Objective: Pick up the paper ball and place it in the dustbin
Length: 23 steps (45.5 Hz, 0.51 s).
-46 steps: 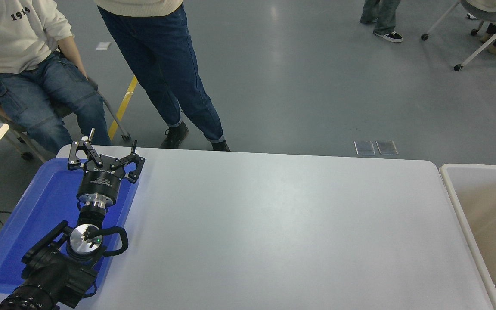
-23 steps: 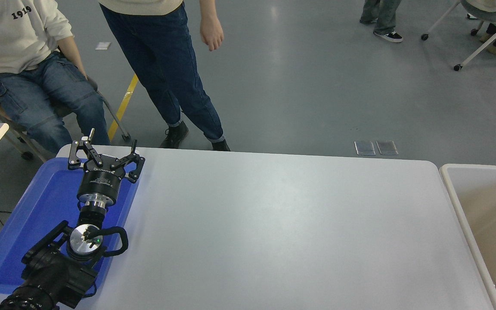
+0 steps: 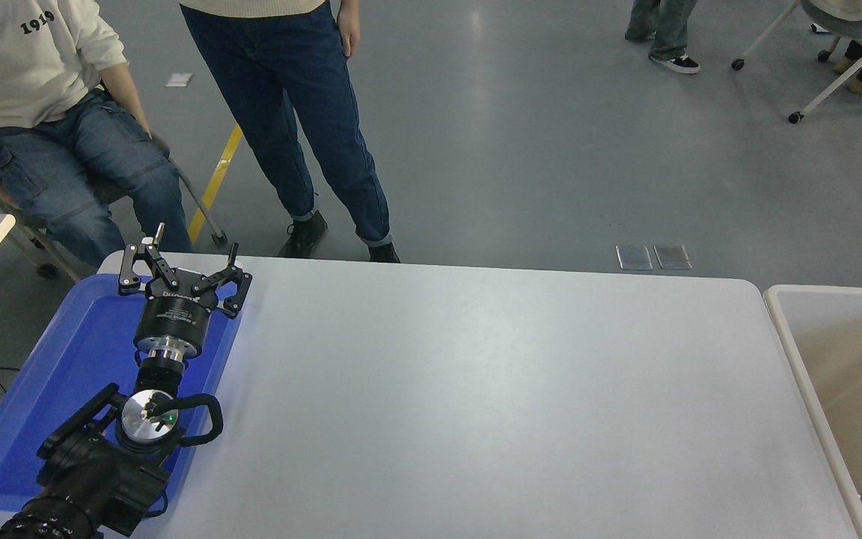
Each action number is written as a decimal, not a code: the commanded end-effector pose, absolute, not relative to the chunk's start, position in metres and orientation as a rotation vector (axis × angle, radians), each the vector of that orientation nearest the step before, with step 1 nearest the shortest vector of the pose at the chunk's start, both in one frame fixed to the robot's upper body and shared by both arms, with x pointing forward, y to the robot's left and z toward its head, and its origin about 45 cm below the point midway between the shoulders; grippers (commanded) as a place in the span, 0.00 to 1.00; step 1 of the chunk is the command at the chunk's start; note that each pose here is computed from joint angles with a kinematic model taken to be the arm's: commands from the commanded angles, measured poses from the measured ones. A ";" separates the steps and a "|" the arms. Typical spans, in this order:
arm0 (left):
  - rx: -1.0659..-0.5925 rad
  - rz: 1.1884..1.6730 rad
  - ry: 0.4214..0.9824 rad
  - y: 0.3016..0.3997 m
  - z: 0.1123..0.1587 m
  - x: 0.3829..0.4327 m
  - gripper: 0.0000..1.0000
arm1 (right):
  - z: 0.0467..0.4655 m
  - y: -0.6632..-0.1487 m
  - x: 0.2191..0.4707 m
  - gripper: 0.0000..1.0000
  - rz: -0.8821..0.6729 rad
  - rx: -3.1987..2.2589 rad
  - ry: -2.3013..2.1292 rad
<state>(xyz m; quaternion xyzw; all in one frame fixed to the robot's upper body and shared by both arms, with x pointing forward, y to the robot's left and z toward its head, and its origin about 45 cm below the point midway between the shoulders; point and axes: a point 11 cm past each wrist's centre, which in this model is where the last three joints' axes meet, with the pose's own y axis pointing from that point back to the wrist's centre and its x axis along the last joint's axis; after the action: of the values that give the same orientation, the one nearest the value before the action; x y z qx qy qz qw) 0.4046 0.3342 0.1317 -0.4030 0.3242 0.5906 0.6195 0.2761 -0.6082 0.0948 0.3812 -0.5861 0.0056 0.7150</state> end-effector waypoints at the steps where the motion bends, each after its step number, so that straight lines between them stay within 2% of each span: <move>1: -0.926 1.358 0.745 0.3342 0.1317 0.4046 1.00 | 0.095 -0.608 0.276 0.90 0.020 0.838 -1.307; 4: -0.926 1.358 0.745 0.3342 0.1317 0.4046 1.00 | 0.095 -0.607 0.278 1.00 0.019 0.845 -1.309; 11: -0.926 1.358 0.745 0.3342 0.1317 0.4046 1.00 | 0.093 -0.605 0.278 1.00 -0.020 0.859 -1.361; 23: -0.926 1.358 0.745 0.3342 0.1317 0.4046 1.00 | 0.116 -0.620 0.281 1.00 -0.173 0.902 -1.625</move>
<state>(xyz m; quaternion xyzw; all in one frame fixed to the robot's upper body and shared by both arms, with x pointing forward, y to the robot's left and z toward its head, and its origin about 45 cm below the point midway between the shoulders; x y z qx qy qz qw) 0.4046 0.3342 0.1317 -0.4030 0.3242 0.5906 0.6195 0.2778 -0.6127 0.1022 0.3815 -0.6480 -0.0355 0.6582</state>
